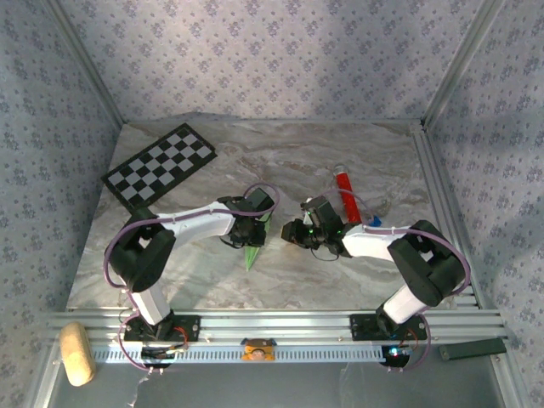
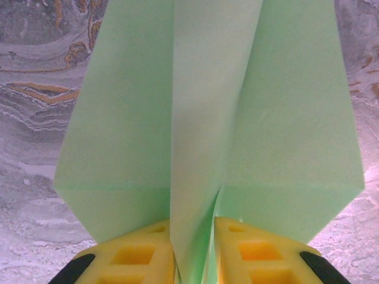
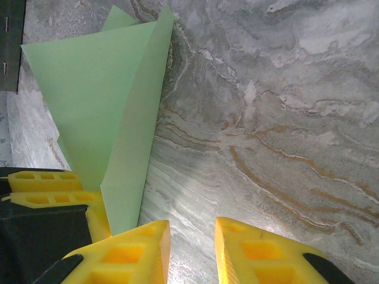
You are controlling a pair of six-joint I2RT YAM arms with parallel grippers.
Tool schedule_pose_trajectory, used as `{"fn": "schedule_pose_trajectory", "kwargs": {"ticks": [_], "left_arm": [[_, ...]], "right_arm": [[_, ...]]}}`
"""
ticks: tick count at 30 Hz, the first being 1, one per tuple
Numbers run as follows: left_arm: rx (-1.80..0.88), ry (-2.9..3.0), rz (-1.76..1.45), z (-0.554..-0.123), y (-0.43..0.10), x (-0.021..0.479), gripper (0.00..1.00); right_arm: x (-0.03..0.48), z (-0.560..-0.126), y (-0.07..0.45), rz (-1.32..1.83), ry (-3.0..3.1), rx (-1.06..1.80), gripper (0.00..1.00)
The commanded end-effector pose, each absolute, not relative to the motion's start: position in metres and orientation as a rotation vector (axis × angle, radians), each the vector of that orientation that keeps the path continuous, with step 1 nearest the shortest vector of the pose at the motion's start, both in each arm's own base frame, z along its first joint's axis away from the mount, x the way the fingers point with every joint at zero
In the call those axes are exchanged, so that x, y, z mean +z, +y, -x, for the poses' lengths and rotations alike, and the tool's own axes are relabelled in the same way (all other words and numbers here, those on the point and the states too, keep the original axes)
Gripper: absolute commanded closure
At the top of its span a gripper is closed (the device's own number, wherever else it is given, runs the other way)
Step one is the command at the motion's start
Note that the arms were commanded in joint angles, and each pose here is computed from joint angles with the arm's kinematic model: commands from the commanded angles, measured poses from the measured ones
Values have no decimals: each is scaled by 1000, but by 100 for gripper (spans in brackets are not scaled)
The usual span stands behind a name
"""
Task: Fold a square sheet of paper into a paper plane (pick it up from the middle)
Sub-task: Move the paper plane to the center of the table.
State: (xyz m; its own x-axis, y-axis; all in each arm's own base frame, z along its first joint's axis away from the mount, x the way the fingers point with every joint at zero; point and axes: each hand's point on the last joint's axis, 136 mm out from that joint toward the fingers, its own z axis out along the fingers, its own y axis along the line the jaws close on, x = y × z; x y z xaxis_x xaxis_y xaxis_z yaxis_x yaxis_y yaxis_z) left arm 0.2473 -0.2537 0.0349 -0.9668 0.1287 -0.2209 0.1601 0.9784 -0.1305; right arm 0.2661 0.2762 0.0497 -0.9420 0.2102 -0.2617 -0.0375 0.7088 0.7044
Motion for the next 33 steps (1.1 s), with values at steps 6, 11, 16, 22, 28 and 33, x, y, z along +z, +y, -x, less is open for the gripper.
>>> {"fn": "schedule_pose_trajectory", "kwargs": {"ticks": [6, 11, 16, 22, 28, 33], "left_arm": [[-196, 2945, -244, -241, -256, 25, 79], [-191, 2944, -250, -242, -256, 23, 79], [-186, 2943, -254, -242, -257, 22, 79], [-213, 2939, -245, -242, -260, 26, 78], [-245, 2888, -238, -245, -261, 42, 71], [-254, 2891, -243, -244, -262, 41, 71]], "right_arm": [[49, -266, 279, -142, 2610, 1073, 73], [50, -266, 278, -143, 2609, 1069, 73], [48, -266, 276, -149, 2613, 1061, 73], [49, -266, 276, -148, 2611, 1061, 73], [49, -266, 277, -146, 2613, 1060, 73], [49, -266, 277, -146, 2611, 1059, 73]]}}
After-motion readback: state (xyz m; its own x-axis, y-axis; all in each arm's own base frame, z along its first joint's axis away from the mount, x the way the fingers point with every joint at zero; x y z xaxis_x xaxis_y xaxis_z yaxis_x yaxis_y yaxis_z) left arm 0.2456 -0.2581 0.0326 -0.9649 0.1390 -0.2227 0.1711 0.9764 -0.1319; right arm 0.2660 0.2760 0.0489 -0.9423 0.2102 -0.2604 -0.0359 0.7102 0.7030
